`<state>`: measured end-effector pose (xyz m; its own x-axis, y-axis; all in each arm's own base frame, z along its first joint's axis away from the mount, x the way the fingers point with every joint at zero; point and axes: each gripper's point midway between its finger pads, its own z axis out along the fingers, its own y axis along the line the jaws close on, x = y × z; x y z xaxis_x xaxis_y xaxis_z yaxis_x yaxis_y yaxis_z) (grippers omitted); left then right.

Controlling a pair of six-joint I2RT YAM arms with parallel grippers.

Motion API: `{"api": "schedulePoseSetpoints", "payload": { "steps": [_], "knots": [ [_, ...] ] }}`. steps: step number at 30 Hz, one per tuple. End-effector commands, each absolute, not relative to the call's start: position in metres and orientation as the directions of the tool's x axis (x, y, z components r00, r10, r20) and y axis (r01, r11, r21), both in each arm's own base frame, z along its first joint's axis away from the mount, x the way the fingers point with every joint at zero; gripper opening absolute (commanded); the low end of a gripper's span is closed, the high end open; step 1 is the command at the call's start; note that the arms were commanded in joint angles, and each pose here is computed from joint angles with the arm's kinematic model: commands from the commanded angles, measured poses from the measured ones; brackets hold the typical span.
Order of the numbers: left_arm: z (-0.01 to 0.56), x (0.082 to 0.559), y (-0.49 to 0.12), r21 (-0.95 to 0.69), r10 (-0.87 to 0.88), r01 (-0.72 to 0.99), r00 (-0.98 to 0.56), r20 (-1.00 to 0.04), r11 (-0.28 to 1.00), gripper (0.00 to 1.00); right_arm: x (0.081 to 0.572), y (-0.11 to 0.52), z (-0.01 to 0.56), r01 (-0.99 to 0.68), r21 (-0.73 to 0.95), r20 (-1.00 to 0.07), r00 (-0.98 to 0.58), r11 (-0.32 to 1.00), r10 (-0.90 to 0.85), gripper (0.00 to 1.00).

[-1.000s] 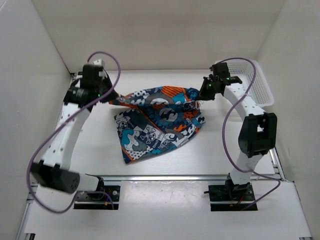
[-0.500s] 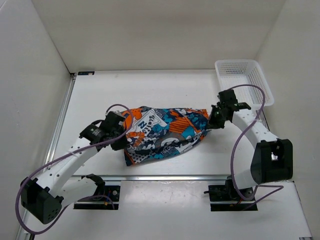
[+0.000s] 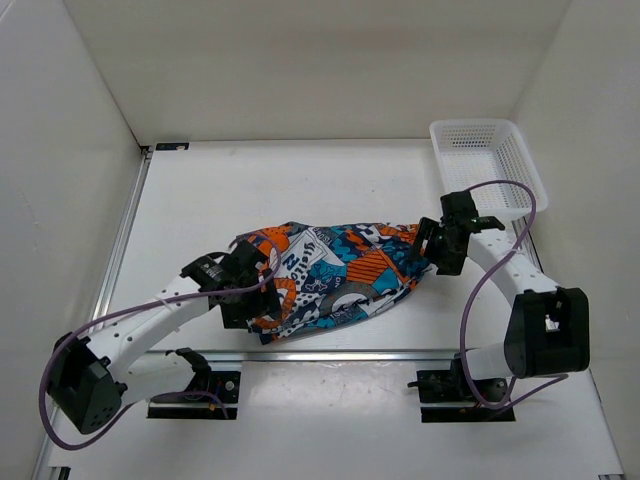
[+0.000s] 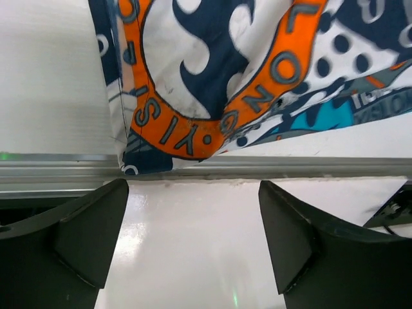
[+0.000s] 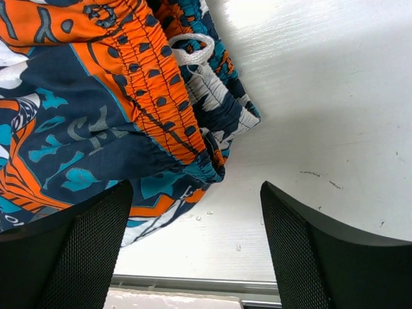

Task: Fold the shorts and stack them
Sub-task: Fold the shorts

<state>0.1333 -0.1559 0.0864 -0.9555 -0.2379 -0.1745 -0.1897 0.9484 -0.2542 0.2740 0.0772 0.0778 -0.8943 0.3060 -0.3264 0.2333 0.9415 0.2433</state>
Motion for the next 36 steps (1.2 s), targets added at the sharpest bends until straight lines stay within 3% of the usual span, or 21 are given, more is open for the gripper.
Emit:
{"api": "schedulePoseSetpoints", "payload": {
  "steps": [1, 5, 8, 12, 14, 15, 17, 18, 20, 27, 28, 29, 30, 31, 32, 34, 36],
  "knots": [
    [0.111, 0.154, -0.152, -0.256, -0.271, -0.202, -0.923, -0.272, 0.945, 0.93, 0.283, 0.073, 0.081, 0.25, 0.24, -0.359, -0.875, 0.938, 0.325, 0.85],
    [0.102, 0.174, -0.152, -0.257, -0.307, -0.235, -0.907, -0.288, 0.937, 0.83, 0.283, 0.075, 0.067, 0.282, 0.263, -0.333, -0.871, 0.923, 0.361, 0.85],
    [0.081, 0.182, -0.154, -0.225, -0.299, -0.242, -0.916, -0.268, 0.944, 0.79, 0.287, 0.08, 0.052, 0.301, 0.29, -0.302, -0.872, 0.908, 0.385, 0.78],
    [0.055, 0.178, -0.151, -0.139, -0.274, -0.25, -0.939, -0.205, 0.958, 0.72, 0.274, 0.08, 0.026, 0.326, 0.274, -0.238, -0.889, 0.905, 0.392, 0.48],
    [0.052, 0.178, -0.149, -0.123, -0.262, -0.241, -0.943, -0.207, 0.963, 0.71, 0.271, 0.082, 0.02, 0.341, 0.285, -0.227, -0.884, 0.896, 0.409, 0.37],
    [0.054, 0.178, -0.149, -0.129, -0.263, -0.24, -0.941, -0.212, 0.962, 0.71, 0.261, 0.082, 0.016, 0.344, 0.284, -0.209, -0.889, 0.895, 0.408, 0.25],
    [0.066, 0.191, -0.145, -0.152, -0.274, -0.241, -0.928, -0.254, 0.958, 0.71, 0.256, 0.091, 0.016, 0.356, 0.326, -0.19, -0.883, 0.876, 0.43, 0.15],
    [0.069, 0.195, -0.144, -0.156, -0.275, -0.24, -0.925, -0.262, 0.958, 0.71, 0.249, 0.095, 0.014, 0.357, 0.33, -0.187, -0.883, 0.874, 0.431, 0.05],
    [0.08, 0.208, -0.137, -0.163, -0.28, -0.241, -0.912, -0.298, 0.957, 0.71, 0.241, 0.113, 0.017, 0.372, 0.382, -0.155, -0.877, 0.846, 0.455, 0.0],
    [0.114, 0.252, -0.11, -0.131, -0.302, -0.272, -0.873, -0.383, 0.953, 0.72, 0.214, 0.187, 0.043, 0.293, 0.519, -0.128, -0.902, 0.803, 0.412, 0.0],
    [0.119, 0.255, -0.107, -0.131, -0.3, -0.27, -0.871, -0.39, 0.954, 0.72, 0.222, 0.19, 0.058, 0.265, 0.527, -0.168, -0.899, 0.807, 0.405, 0.11],
    [0.127, 0.262, -0.108, -0.153, -0.315, -0.276, -0.86, -0.402, 0.949, 0.74, 0.218, 0.181, 0.06, 0.278, 0.481, -0.178, -0.898, 0.832, 0.403, 0.3],
    [0.131, 0.265, -0.108, -0.157, -0.309, -0.267, -0.857, -0.412, 0.951, 0.75, 0.226, 0.168, 0.063, 0.275, 0.415, -0.258, -0.879, 0.867, 0.402, 0.52],
    [0.134, 0.264, -0.11, -0.164, -0.309, -0.263, -0.859, -0.408, 0.951, 0.75, 0.235, 0.161, 0.074, 0.254, 0.383, -0.316, -0.867, 0.888, 0.384, 0.82],
    [0.134, 0.265, -0.109, -0.171, -0.318, -0.27, -0.858, -0.403, 0.947, 0.75, 0.236, 0.151, 0.081, 0.254, 0.354, -0.355, -0.854, 0.9, 0.381, 0.91],
    [0.14, 0.27, -0.112, -0.183, -0.311, -0.257, -0.858, -0.41, 0.949, 0.75, 0.237, 0.133, 0.084, 0.266, 0.302, -0.387, -0.843, 0.915, 0.373, 0.99],
    [0.14, 0.271, -0.11, -0.183, -0.319, -0.265, -0.855, -0.41, 0.947, 0.75, 0.242, 0.129, 0.088, 0.261, 0.326, -0.392, -0.837, 0.909, 0.381, 0.99]
  ]
}}
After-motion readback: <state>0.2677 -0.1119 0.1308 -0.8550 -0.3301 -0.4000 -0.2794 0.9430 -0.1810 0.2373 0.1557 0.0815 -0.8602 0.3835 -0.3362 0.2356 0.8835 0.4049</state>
